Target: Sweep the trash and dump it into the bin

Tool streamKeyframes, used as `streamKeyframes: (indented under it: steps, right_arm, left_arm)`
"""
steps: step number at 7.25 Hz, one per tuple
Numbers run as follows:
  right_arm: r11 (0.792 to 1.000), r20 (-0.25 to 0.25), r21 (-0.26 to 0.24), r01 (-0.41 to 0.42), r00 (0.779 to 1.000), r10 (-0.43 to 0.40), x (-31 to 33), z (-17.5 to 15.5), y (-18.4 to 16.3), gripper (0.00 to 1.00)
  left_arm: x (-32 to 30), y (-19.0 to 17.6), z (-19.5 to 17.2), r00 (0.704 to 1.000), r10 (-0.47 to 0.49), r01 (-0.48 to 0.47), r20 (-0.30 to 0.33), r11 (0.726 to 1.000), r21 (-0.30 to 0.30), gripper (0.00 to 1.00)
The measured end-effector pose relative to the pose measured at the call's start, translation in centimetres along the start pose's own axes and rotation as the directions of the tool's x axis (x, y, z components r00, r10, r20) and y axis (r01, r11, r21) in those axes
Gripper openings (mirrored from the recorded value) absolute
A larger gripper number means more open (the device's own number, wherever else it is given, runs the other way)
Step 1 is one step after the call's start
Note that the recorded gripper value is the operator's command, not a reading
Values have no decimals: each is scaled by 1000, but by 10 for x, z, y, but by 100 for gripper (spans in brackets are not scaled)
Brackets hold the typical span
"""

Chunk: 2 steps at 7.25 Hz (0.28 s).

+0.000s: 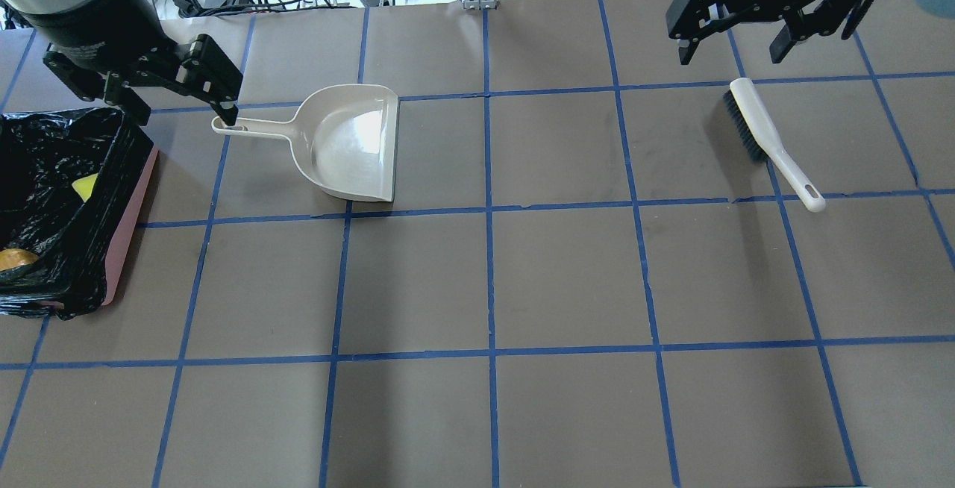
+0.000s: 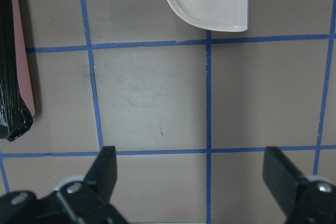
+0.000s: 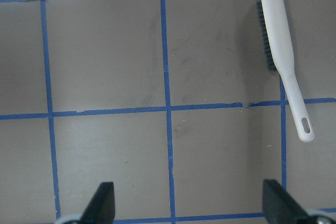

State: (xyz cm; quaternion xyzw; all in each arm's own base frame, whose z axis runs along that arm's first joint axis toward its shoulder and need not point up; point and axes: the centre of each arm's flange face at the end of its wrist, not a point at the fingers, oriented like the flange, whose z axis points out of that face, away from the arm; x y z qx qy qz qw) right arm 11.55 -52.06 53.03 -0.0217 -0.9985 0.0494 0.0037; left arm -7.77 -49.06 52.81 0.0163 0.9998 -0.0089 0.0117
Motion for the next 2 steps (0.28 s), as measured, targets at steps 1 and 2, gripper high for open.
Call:
streamKeyframes:
  steps: [1,2]
  right_arm:
    - [1000,0,0,-1,1000,1,0,0,0,100]
    - [1000,0,0,-2,1000,2,0,0,0,100]
  left_arm:
    - [-8,-1,1,1000,-11,11,3,1000,-2,100]
    - [-11,-2,2,1000,-14,14,3,1000,-2,100]
